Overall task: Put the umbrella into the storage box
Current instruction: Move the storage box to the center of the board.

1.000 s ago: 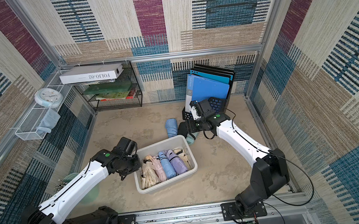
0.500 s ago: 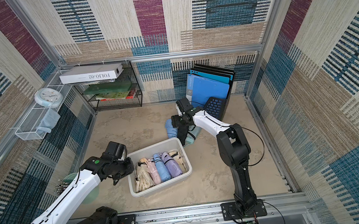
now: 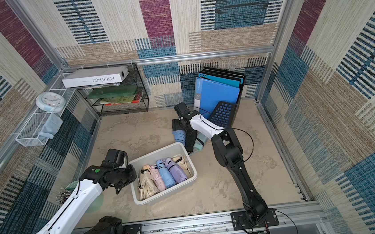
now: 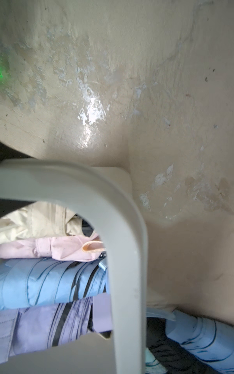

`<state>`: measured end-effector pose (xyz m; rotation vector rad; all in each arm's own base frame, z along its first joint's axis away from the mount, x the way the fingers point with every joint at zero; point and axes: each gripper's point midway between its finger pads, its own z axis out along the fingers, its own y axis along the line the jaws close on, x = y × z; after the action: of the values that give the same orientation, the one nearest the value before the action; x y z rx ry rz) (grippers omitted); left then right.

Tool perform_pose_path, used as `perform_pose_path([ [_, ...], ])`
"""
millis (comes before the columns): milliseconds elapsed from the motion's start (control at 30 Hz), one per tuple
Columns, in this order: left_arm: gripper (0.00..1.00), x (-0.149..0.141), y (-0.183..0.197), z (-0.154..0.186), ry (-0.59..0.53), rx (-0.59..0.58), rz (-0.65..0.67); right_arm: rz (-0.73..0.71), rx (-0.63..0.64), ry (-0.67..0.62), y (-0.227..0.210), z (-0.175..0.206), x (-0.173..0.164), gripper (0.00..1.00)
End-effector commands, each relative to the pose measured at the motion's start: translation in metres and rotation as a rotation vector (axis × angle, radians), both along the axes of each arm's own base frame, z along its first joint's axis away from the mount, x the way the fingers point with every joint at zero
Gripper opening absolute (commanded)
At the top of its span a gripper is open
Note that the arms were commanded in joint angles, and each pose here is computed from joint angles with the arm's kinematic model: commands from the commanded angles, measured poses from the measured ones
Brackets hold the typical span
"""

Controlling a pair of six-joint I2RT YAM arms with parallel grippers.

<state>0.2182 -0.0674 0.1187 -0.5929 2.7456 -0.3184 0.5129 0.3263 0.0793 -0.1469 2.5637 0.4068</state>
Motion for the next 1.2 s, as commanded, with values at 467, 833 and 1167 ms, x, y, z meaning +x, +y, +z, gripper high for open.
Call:
perform_pose_path([
  [467,0.00,-0.011,0.033,-0.005,0.041,0.111,0.068,-0.073,-0.196,0.084,-0.006,-0.064,-0.010,0.84],
  [833,0.00,-0.010,0.032,-0.003,0.017,0.096,0.070,-0.092,-0.215,0.056,-0.008,-0.067,-0.003,0.60],
  [1167,0.00,-0.006,0.028,0.002,-0.027,0.067,0.072,-0.152,-0.167,-0.105,-0.008,0.001,0.020,0.44],
])
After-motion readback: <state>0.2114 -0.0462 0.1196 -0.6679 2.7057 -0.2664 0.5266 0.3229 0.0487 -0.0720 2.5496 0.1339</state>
